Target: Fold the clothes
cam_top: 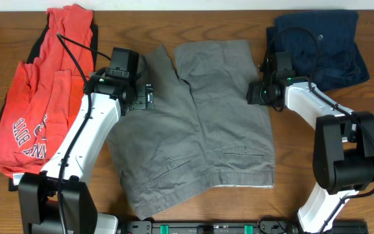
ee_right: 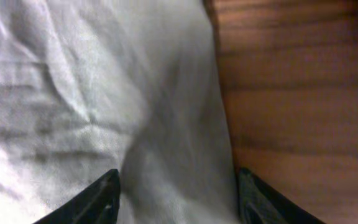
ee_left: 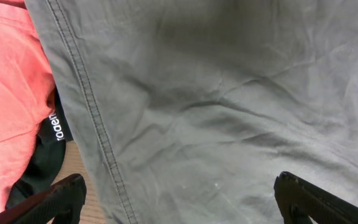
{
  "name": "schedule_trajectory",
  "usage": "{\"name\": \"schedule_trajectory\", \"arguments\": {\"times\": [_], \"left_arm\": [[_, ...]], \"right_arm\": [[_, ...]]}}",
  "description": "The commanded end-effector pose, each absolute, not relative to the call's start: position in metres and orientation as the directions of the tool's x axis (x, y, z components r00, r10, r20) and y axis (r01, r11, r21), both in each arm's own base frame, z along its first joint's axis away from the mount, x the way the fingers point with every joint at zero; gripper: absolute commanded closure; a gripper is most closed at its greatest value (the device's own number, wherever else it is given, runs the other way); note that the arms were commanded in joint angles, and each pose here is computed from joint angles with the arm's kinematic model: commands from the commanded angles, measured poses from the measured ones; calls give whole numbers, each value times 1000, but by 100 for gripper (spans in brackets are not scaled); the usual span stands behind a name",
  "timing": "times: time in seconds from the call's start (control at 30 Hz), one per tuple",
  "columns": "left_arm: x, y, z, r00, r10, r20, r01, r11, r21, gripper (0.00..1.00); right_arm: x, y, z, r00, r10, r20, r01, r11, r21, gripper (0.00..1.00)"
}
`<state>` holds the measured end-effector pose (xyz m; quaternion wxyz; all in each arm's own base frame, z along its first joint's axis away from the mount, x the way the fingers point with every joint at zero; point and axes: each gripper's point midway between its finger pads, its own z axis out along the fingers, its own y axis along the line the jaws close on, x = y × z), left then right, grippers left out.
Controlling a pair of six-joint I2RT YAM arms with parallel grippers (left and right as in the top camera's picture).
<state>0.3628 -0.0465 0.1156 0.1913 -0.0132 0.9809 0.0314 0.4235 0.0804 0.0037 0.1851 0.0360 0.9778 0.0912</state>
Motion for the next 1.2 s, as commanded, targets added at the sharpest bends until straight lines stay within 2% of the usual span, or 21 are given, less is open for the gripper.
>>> {"name": "schedule_trajectory", "arguments": {"times": [0.0, 0.03, 0.13, 0.17, 0.53, 0.87, 1.03, 1.17], "left_arm": [[365, -44, 118, -926, -3, -379, -31, 997, 69, 2], [365, -44, 118, -926, -3, -379, -31, 997, 69, 2], [365, -44, 118, -926, -3, -379, -31, 997, 69, 2], [365, -44, 118, -925, -3, -379, -31, 997, 69, 2], [366, -45, 117, -925, -3, -381, -31, 997, 68, 1], [370, -52, 104, -933, 1, -360, -17, 999, 49, 1], [372, -58, 86, -945, 19, -325, 2, 999, 52, 1], [378, -60, 77, -945, 20, -326, 3, 999, 53, 1]], "right_arm": [[418, 85, -22, -943, 100, -316, 42, 982, 185, 52], [419, 85, -25, -943, 100, -317, 42, 982, 186, 58], [426, 87, -34, -937, 107, -332, 44, 980, 192, 91], [431, 88, -35, -931, 108, -348, 41, 980, 196, 99], [516, 101, -28, -771, 182, -610, 9, 961, 276, 99], [605, 117, -23, -744, 145, -652, -41, 964, 261, 99], [639, 117, 12, -712, 106, -694, -67, 974, 218, 99], [650, 113, 41, -696, 69, -715, -90, 979, 182, 99]]}}
